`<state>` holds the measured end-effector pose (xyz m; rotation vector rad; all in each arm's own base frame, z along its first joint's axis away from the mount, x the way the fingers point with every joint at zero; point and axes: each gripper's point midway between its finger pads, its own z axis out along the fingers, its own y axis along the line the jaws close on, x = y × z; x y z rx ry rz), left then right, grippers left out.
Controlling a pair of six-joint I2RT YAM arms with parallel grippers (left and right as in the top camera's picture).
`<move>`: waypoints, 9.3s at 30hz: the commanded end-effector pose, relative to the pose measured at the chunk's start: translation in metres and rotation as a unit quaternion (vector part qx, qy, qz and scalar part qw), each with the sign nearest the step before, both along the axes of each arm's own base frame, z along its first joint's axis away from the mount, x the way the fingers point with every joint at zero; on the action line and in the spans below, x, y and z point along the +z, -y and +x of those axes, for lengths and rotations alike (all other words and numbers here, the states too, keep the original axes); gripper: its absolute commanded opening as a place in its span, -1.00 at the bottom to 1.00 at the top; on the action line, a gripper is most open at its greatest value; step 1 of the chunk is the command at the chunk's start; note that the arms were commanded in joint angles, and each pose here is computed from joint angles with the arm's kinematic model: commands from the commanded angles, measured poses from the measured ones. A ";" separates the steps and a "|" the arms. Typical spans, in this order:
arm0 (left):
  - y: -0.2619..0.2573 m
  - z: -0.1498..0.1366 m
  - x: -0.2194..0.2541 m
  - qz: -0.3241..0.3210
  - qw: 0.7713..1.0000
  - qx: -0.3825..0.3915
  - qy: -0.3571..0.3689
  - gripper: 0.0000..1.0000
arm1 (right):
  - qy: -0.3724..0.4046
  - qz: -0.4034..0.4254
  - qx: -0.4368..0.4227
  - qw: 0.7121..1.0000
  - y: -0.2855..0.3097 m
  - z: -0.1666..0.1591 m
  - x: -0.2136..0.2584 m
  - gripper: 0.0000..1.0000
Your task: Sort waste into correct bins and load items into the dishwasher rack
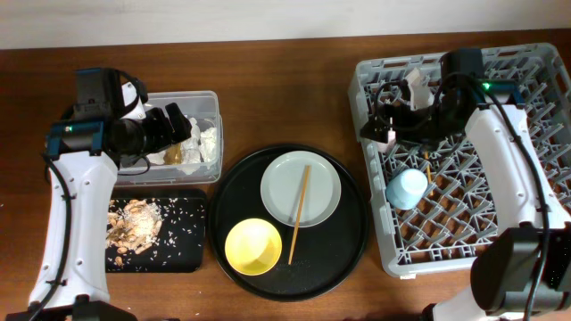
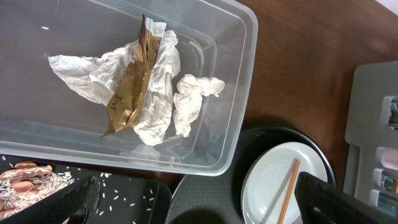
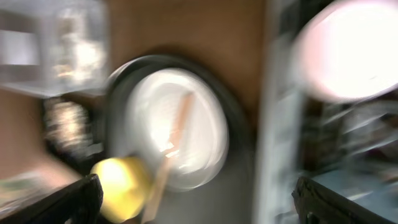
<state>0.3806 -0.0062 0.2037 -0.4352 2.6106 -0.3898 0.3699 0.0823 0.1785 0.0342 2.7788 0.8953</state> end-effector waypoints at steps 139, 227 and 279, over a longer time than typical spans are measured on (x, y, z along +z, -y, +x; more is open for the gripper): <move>-0.002 0.001 0.006 0.001 1.000 0.005 0.008 0.98 | 0.153 0.217 -0.068 0.962 0.182 0.110 -0.027 -0.57; -0.002 0.001 0.006 0.001 1.000 0.005 0.008 0.98 | 0.271 -0.184 0.001 0.945 -0.028 0.018 0.200 0.97; 0.000 0.001 0.003 0.000 1.000 0.002 0.003 0.98 | 0.578 -0.152 -0.133 0.791 0.040 -0.128 -0.020 0.97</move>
